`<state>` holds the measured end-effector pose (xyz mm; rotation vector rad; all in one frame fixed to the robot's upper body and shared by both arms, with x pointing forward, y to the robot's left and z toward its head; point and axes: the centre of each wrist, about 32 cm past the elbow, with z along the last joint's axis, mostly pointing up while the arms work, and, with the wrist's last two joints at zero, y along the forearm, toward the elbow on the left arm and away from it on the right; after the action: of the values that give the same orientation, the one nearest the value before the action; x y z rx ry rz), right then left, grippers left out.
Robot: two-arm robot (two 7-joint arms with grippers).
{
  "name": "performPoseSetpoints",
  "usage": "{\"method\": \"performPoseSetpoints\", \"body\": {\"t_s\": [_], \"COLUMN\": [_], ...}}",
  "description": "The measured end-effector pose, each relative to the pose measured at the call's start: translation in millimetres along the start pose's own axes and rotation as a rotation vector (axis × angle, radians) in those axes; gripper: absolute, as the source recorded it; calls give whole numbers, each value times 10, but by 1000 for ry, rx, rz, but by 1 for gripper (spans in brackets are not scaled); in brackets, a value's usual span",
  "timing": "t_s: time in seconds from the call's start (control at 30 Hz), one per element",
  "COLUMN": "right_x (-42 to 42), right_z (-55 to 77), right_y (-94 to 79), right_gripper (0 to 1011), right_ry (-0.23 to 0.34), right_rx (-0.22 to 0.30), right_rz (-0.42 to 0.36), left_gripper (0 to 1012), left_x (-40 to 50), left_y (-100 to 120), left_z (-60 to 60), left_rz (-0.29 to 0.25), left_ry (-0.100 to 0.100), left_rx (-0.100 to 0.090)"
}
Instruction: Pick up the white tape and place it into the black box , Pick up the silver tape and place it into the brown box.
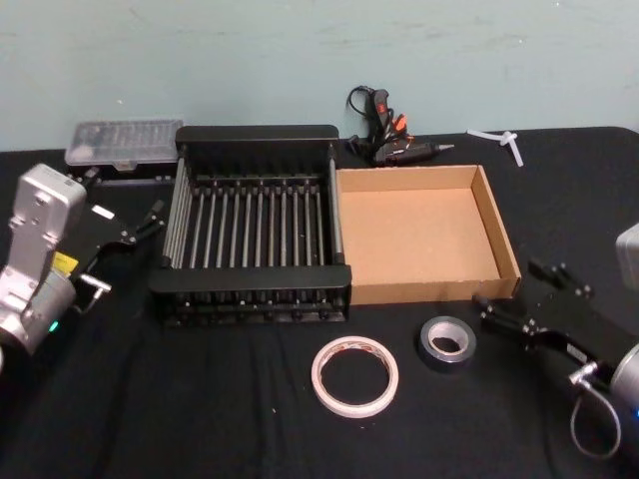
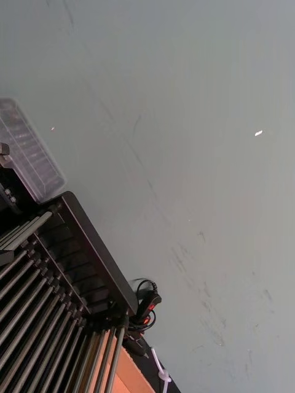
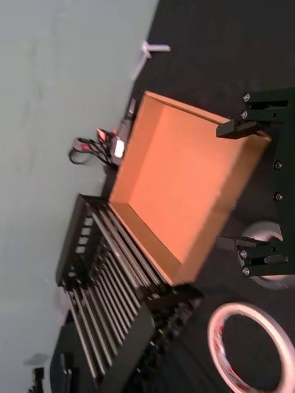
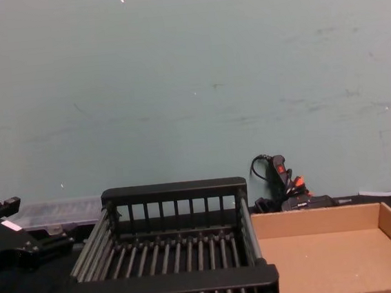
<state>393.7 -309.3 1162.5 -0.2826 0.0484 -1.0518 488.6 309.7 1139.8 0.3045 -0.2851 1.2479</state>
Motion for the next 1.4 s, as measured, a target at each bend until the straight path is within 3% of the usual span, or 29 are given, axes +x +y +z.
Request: {"method": "performPoseSetpoints", "body": {"t_s": [0.3, 0.67, 1.4], "right_x": [-88, -173, -187], "right_z": [-17, -49, -65], "right_y": [-68, 20, 259], "right_gripper": [1002, 1002, 1002], "right_ry": [16, 24, 32], "right_rx": [-57, -145, -175], "right_rz": [36, 26, 9], "left_gripper": [1001, 1001, 1001], "left_x": [0, 0, 0], "left_y": [0, 0, 0], "left_z": [0, 0, 0], "left_rz": [0, 0, 0], "left_ry": [0, 0, 0], "left_rx": [0, 0, 0]}}
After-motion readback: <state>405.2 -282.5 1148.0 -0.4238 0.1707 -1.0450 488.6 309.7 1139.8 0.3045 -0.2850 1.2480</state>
